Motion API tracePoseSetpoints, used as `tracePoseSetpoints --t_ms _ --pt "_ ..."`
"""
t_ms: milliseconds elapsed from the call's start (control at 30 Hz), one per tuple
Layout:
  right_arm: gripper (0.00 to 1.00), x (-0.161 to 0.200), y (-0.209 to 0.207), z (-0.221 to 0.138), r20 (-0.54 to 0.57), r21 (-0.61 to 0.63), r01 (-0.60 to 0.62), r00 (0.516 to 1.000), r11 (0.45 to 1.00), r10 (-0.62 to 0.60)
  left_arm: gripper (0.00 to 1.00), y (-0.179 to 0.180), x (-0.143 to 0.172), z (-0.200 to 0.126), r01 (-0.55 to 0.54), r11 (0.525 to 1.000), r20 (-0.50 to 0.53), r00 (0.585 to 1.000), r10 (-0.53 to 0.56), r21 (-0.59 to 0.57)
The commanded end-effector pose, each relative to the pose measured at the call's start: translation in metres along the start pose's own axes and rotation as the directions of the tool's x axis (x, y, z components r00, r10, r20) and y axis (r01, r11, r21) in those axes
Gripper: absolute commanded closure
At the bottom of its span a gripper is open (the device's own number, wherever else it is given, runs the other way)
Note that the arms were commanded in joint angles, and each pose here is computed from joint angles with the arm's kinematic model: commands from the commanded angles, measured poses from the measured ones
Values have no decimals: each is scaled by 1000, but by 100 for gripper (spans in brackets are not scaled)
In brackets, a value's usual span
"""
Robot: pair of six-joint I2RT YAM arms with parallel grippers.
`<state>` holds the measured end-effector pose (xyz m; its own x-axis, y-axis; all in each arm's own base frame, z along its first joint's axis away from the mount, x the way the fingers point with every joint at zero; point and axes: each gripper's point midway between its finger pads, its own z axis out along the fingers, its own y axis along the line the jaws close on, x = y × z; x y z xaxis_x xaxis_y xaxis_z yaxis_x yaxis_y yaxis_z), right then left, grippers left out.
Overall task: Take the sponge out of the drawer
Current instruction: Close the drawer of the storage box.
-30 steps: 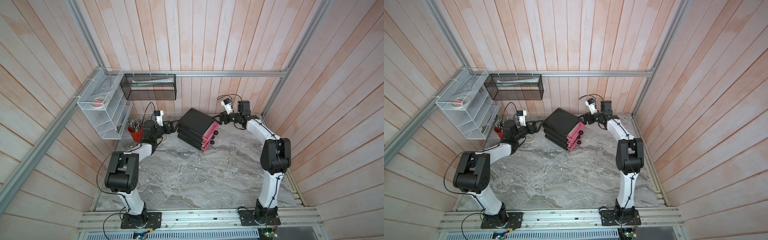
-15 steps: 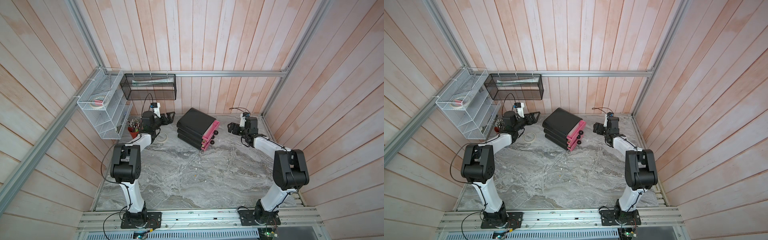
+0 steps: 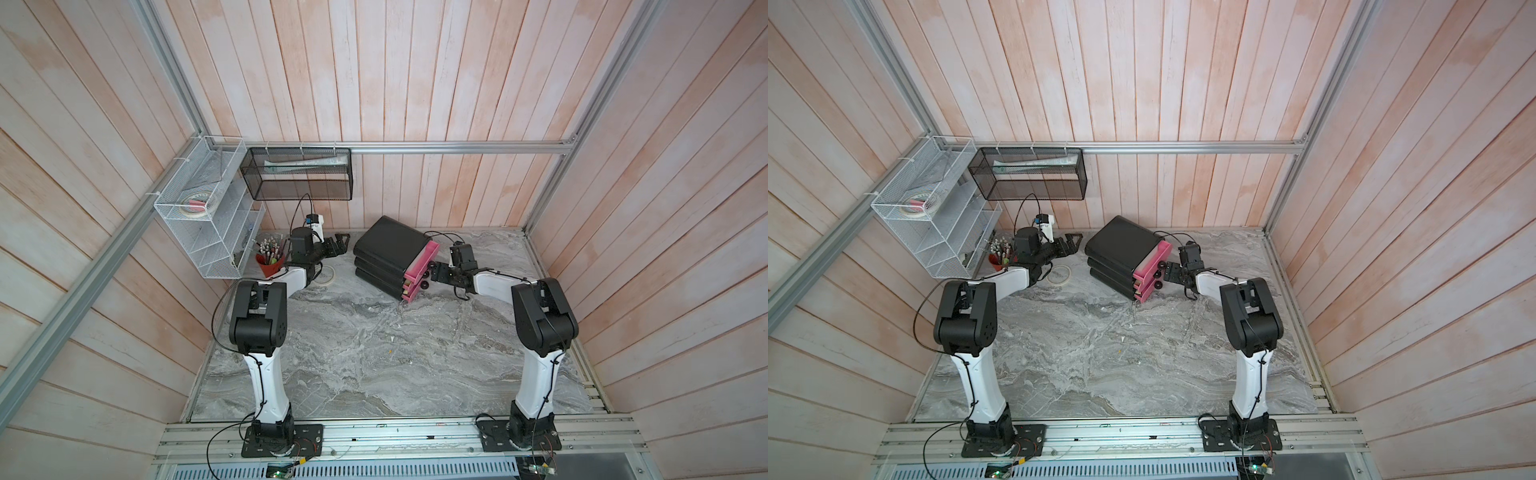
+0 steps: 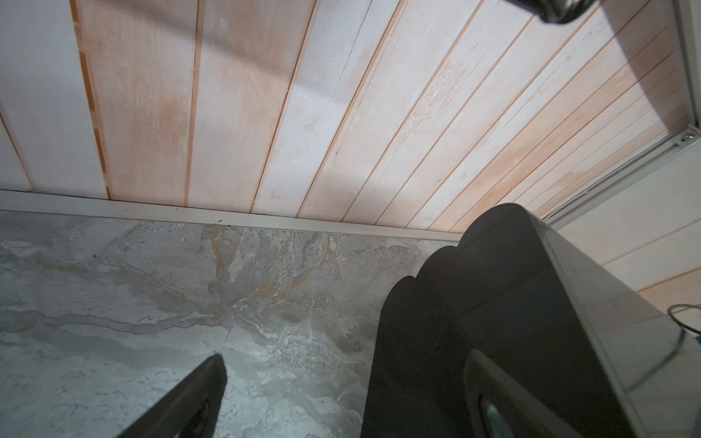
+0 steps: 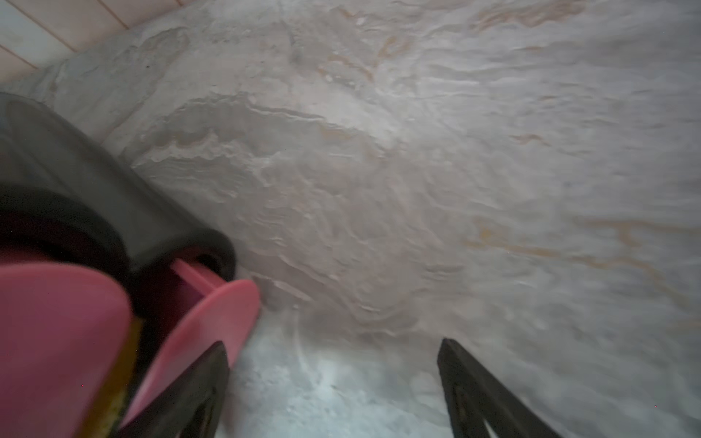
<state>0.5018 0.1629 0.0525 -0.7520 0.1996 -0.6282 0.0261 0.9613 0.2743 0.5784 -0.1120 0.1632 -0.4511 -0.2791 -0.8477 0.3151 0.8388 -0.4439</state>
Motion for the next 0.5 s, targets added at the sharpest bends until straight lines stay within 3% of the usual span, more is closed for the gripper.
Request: tracePoseSetpoints --t_ms 0,300,467 --pt "12 -14 17 -4 15 -7 -2 1000 1000 2 0 -6 0 5 -47 999 -5 999 47 4" --pt "12 -17 61 3 21 -107 52 999 993 -50 0 -24 27 15 -71 997 -63 995 74 44" --pt "12 -25 50 -4 42 -22 79 996 997 -78 0 -34 37 14 -83 995 -76 993 87 58"
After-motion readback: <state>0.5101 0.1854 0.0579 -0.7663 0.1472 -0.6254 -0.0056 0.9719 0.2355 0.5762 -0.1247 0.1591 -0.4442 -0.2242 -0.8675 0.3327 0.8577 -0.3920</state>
